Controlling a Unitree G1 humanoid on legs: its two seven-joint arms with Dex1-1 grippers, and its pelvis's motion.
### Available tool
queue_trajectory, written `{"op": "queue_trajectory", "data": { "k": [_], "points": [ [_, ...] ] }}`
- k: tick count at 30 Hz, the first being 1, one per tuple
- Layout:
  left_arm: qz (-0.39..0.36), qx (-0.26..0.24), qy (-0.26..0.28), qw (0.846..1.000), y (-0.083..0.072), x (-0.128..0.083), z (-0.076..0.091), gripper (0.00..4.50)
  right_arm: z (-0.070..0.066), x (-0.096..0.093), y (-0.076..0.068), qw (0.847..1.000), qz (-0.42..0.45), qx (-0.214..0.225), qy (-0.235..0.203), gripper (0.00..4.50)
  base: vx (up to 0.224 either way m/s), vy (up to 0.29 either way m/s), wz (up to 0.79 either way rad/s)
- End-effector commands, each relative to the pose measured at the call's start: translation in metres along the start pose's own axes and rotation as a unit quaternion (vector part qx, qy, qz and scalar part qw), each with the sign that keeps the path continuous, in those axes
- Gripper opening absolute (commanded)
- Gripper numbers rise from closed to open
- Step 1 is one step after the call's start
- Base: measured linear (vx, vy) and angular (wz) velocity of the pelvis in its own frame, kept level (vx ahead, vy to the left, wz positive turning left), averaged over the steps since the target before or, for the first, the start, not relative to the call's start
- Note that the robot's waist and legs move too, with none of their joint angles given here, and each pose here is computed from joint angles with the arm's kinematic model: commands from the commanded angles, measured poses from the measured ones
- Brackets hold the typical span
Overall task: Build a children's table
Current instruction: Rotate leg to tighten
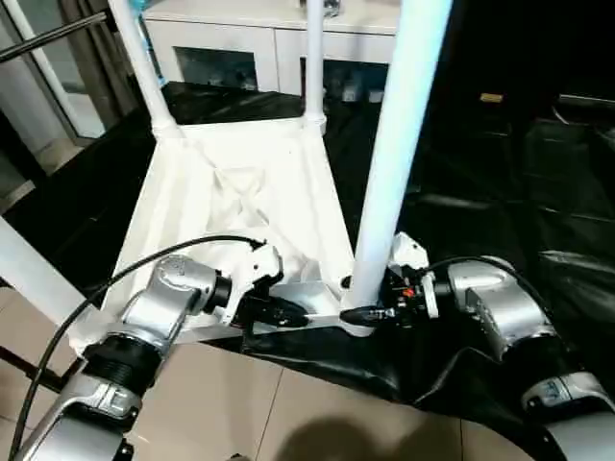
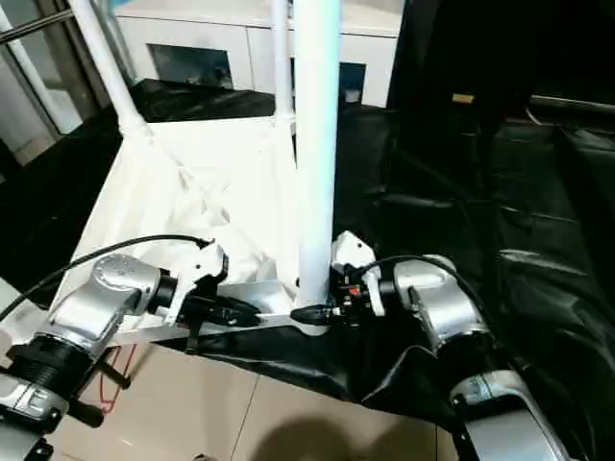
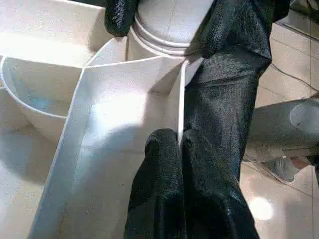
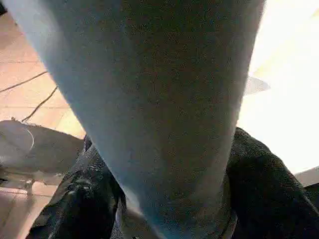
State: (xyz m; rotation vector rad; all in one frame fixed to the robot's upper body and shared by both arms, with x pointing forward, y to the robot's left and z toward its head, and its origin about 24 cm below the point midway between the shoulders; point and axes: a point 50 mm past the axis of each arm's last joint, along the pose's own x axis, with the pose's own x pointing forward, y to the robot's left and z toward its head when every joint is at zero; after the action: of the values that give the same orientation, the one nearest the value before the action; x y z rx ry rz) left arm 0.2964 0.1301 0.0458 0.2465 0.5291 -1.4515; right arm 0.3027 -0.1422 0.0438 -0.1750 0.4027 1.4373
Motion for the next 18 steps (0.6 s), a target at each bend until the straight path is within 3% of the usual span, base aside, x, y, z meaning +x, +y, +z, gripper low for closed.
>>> {"op": "queue_trajectory", "data": {
  "k": [1, 3, 5, 6, 10, 13, 18],
  "points": [
    [-0.006, 0.004, -0.029, 1.000, -0.001, 0.010, 0.010, 0.00, -0.010, 0.012, 0.009, 1.000, 0.022, 0.018, 0.012, 2.59, 0.000, 0.000, 0.00],
    [0.009, -0.003, -0.036, 0.999, 0.001, 0.011, 0.011, 0.00, -0.013, 0.013, 0.009, 1.000, 0.012, 0.024, 0.007, 2.58, 0.000, 0.000, 0.00],
    [0.060, -0.020, -0.059, 0.996, 0.007, 0.016, 0.014, 0.00, -0.020, 0.023, 0.006, 0.998, -0.056, 0.042, 0.001, 2.58, 0.000, 0.000, 0.00],
    [0.096, -0.033, -0.070, 0.992, 0.012, 0.021, 0.017, 0.00, -0.024, 0.031, 0.001, 0.991, -0.123, 0.059, -0.006, 2.57, 0.000, 0.000, 0.00],
    [0.159, -0.048, -0.065, 0.984, 0.020, 0.031, 0.021, 0.00, -0.030, 0.048, -0.004, 0.971, -0.213, 0.108, -0.013, 2.56, 0.000, 0.000, 0.00],
    [0.206, -0.063, -0.068, 0.974, 0.026, 0.040, 0.026, 0.00, -0.030, 0.062, -0.006, 0.951, -0.275, 0.138, -0.017, 2.56, 0.000, 0.000, 0.00],
    [0.224, -0.055, -0.081, 0.970, 0.028, 0.047, 0.035, 0.00, -0.025, 0.076, -0.007, 0.941, -0.309, 0.138, -0.022, 2.56, 0.000, 0.000, 0.00]
  ]
}}
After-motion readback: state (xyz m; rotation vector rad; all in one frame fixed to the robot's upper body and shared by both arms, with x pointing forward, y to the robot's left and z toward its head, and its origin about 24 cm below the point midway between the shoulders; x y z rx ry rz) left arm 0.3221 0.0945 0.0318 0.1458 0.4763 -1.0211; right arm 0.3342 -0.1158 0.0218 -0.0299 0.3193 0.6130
